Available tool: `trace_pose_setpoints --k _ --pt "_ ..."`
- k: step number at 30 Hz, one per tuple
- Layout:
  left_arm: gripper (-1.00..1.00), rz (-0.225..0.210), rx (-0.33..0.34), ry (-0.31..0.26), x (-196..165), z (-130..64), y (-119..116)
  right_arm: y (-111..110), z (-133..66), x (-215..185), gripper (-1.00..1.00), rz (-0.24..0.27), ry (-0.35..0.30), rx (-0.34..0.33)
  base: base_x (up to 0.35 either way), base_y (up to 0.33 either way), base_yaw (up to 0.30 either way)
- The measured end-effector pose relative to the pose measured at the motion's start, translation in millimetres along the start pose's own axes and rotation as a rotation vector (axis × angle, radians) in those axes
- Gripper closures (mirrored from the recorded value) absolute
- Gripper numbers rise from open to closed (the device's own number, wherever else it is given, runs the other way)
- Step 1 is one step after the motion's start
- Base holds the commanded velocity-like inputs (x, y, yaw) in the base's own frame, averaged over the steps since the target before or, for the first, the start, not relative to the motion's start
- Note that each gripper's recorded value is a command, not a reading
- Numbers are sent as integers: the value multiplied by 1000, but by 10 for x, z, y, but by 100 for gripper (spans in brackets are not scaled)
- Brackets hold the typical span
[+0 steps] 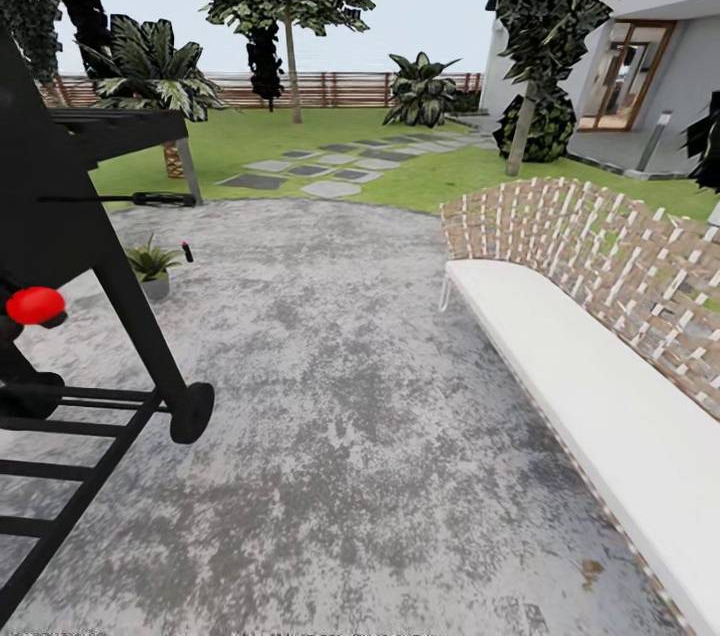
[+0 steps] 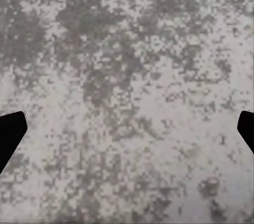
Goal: Pick up the pesticide atomizer in the garden and spray insectifuge to fully cover both potted plants in the garden.
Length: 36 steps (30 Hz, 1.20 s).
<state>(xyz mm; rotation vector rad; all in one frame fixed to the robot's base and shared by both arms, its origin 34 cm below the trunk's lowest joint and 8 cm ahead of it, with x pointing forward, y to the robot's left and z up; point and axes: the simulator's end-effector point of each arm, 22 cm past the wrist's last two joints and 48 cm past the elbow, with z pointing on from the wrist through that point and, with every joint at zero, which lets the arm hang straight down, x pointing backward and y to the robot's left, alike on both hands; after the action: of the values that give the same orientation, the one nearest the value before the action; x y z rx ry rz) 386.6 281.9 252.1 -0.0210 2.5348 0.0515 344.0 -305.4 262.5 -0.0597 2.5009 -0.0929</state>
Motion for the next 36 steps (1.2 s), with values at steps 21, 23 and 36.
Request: trace_pose_setpoints --k 21,23,36 --pt "-100 2 0 4 383 322 -5 31 303 217 -100 4 -70 3 0 0 38" --pt "-100 2 0 3 417 352 -6 42 330 250 -100 3 -74 0 0 0 0" --pt "-100 4 -1 27 571 360 -2 63 354 296 -100 0 -74 -6 234 0 0"
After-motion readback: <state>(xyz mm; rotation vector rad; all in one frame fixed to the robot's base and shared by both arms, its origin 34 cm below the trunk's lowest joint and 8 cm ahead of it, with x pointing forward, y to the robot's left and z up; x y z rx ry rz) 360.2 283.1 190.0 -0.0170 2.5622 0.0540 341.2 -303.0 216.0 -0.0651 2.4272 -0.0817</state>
